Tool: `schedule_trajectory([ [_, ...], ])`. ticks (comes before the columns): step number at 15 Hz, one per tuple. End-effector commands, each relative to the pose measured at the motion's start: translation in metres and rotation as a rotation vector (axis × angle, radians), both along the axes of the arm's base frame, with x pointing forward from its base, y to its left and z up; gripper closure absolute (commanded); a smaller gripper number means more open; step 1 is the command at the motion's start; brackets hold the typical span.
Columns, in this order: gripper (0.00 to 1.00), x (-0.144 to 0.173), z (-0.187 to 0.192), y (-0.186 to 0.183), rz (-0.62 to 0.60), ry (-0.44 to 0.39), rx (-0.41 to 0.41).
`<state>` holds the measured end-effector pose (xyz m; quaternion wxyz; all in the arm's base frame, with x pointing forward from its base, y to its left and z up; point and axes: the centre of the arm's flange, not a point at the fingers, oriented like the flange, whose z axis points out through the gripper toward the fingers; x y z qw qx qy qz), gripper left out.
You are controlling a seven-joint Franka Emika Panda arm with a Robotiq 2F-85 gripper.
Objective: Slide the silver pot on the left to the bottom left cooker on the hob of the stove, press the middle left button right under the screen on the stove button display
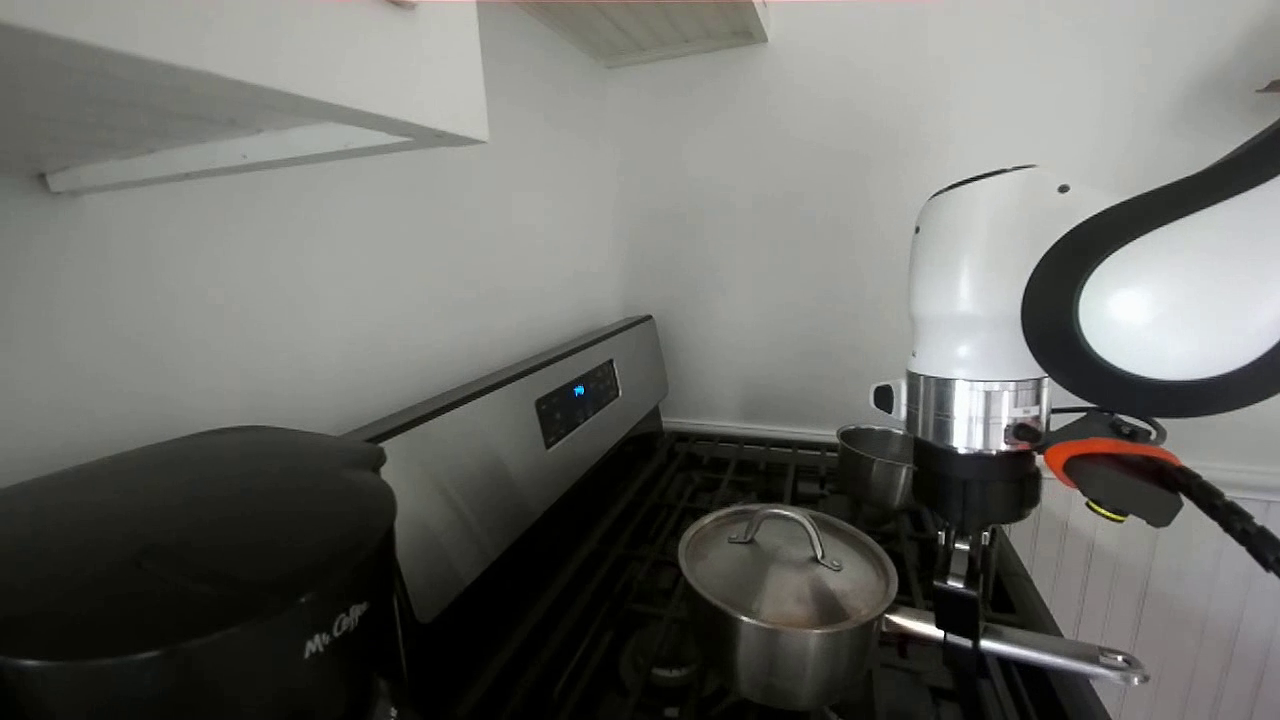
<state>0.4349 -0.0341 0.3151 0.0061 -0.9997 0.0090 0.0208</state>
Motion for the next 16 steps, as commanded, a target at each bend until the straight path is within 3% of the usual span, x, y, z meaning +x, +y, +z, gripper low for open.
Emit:
schedule_trajectory([
  [1,0.93,-0.023,0.011,-0.005,-0.031,0.025,0.009],
  [6,0.93,-0.037,0.001,-0.007,-0.056,0.086,0.019],
  [16,0.93,-0.059,-0.002,-0.014,-0.125,0.122,0.022],
])
